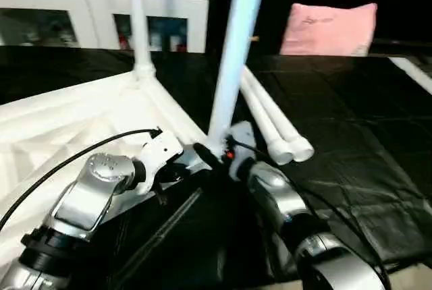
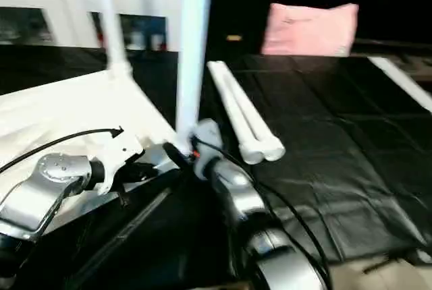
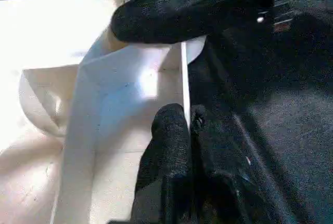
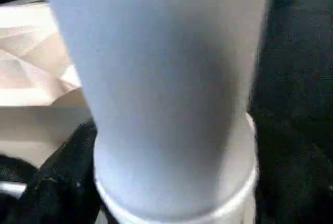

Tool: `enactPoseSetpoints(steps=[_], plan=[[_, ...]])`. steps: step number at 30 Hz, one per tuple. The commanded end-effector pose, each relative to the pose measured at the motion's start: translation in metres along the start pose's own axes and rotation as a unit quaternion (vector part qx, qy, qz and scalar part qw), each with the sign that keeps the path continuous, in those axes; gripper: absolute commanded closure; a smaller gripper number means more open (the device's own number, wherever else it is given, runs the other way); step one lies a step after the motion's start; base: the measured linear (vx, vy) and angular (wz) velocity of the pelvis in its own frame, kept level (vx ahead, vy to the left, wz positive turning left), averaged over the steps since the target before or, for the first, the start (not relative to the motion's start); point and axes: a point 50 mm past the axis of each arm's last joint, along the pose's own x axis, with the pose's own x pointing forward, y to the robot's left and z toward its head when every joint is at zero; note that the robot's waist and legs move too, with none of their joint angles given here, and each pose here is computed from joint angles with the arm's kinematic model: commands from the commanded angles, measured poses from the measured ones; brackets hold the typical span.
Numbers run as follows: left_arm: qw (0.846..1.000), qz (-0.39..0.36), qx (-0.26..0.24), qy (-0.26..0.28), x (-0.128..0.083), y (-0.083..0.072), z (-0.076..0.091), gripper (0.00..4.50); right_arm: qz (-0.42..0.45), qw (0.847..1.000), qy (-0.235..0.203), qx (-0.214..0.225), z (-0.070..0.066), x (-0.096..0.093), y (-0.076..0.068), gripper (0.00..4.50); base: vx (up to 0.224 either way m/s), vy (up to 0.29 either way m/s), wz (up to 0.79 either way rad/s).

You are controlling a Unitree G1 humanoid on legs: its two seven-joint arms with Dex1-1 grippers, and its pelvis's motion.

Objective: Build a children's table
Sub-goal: Rotate leg to tighten

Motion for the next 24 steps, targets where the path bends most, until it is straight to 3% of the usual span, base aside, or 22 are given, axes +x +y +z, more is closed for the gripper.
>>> enactPoseSetpoints(steps=[1, 11, 24], plan=[[1.000, 0.025, 0.013, 0.012, -0.002, 0.010, 0.001, 4.50, 0.005, 1.000, 0.010, -0.007, -0.007, -0.012, -0.005, 0.12, 0.000, 0.000, 0.00], [0.999, 0.029, 0.019, 0.009, 0.003, 0.018, -0.003, 4.50, 0.066, 0.997, -0.049, 0.013, 0.011, -0.043, 0.000, 0.05, 0.000, 0.000, 0.00], [0.998, -0.015, 0.057, 0.012, -0.005, 0.024, -0.014, 4.50, 0.108, 0.993, -0.012, -0.053, 0.025, -0.061, -0.002, 0.05, 0.000, 0.000, 0.00]])
